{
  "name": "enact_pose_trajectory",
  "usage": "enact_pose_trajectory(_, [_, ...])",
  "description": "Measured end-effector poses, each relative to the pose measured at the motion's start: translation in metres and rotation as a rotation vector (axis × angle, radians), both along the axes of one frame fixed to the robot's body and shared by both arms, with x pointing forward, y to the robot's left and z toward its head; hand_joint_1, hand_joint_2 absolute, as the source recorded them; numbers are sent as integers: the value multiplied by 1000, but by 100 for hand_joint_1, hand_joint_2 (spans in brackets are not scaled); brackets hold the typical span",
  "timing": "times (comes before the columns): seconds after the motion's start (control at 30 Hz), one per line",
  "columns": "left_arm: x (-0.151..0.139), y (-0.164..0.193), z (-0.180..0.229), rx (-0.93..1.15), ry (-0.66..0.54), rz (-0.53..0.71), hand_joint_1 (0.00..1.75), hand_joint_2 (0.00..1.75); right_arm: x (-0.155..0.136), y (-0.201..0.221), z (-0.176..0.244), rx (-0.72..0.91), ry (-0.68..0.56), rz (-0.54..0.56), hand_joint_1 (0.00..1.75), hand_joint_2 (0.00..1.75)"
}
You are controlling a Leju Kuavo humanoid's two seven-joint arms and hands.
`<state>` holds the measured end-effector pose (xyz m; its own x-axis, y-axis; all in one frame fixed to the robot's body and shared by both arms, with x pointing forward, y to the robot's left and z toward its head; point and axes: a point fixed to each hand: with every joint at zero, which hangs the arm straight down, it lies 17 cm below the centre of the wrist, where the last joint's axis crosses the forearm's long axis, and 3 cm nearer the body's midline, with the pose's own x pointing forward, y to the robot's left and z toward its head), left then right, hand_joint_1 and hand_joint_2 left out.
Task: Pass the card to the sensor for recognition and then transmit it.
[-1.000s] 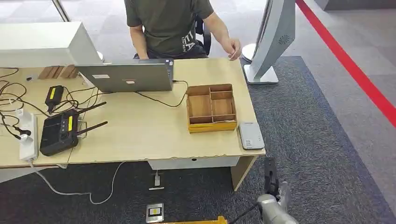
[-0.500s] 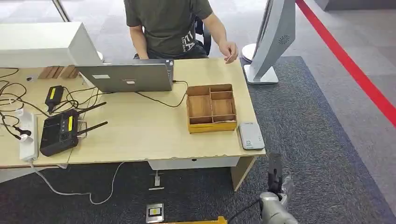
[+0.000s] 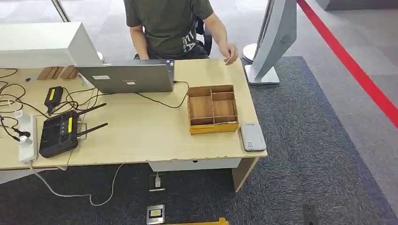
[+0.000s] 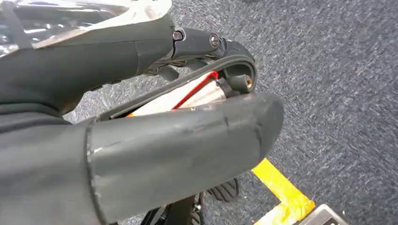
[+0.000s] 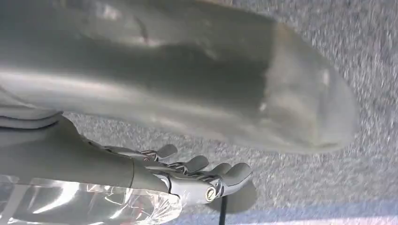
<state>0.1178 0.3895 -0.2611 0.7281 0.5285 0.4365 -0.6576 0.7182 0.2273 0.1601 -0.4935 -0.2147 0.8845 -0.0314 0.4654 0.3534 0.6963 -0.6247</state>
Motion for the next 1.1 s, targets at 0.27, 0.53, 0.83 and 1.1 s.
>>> enact_pose_trajectory(0.27, [1,-1,0,-6,-5,21,0,0,-8,-12,1,-2,5,-33,0,0])
enact_pose_trajectory(0.53, [1,-2,0,-8,-5,23,0,0,-12,-15,0,0,10,-45,0,0])
enact_pose_trajectory(0.83, [1,-2,0,-8,-5,23,0,0,-15,-17,0,1,12,-54,0,0])
enact_pose_trajectory(1.1, [-4,-3,-2,-19,27,35,0,0,-1,-15,5,-13,-25,-20,0,0])
